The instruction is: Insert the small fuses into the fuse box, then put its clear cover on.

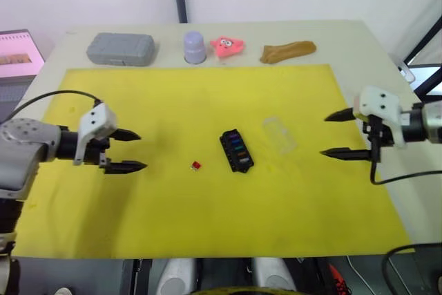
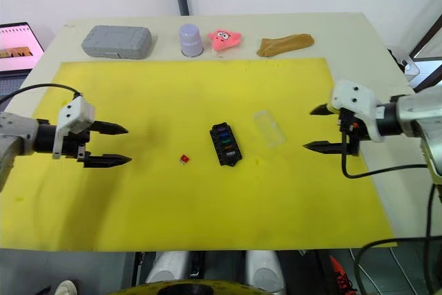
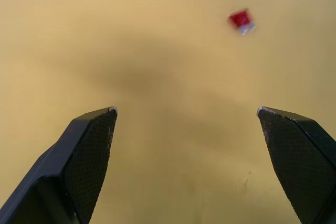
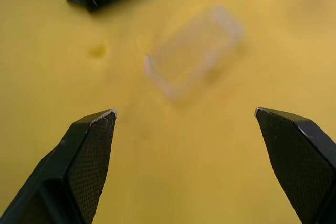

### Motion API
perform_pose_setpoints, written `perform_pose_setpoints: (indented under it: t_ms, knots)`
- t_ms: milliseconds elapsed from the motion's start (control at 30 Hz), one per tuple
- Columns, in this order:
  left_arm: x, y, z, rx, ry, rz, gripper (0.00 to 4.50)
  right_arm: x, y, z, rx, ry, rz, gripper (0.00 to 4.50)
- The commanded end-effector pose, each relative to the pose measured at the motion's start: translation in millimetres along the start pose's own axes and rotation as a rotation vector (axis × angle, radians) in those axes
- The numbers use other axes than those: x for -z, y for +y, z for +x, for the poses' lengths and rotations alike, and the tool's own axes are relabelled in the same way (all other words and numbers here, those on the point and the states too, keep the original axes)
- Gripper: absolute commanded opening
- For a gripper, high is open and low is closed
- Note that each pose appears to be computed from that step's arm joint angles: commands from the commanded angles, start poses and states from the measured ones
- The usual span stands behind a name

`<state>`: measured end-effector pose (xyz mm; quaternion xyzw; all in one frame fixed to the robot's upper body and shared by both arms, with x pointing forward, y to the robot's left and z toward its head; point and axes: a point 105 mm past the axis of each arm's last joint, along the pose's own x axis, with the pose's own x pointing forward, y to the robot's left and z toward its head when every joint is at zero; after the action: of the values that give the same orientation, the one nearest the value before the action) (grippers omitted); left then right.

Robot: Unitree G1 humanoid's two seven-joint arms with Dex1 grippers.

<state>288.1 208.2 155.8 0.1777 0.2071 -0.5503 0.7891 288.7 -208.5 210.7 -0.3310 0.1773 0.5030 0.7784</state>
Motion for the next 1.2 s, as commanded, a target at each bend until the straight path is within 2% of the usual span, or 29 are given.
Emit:
perform_pose_setpoints:
  t_ms: [33,133,267,400,600,833,1167,1200]
  knots:
    - [-16.8,-11.9,21.0,0.120,-0.102,-0.126,4.50,-39.4,15.6,17.2,-0.086,-0.088,-0.109,4.48]
    - [-16.9,-16.6,35.8,0.218,-0.151,-0.301,4.50,-61.8,27.8,32.4,-0.151,-0.137,-0.185,4.48]
    - [-12.9,-19.1,52.5,0.321,-0.154,-0.518,4.50,-80.7,43.5,48.8,-0.216,-0.162,-0.270,4.48]
    - [-5.2,-20.3,66.5,0.386,-0.134,-0.700,4.50,-81.3,47.6,64.3,-0.226,-0.104,-0.358,4.48]
    - [0.7,-21.3,76.7,0.427,-0.127,-0.834,4.50,-84.6,50.5,72.5,-0.231,-0.103,-0.392,4.48]
    - [4.3,-36.8,88.5,0.508,-0.063,-0.866,4.50,-83.2,49.4,72.3,-0.217,-0.094,-0.389,4.48]
    - [1.3,-38.4,104.0,0.523,-0.048,-0.826,4.50,-81.1,50.1,70.5,-0.200,-0.088,-0.375,4.48]
    - [2.2,-37.9,104.7,0.518,-0.046,-0.824,4.25,-81.1,50.0,70.3,-0.197,-0.088,-0.374,4.50]
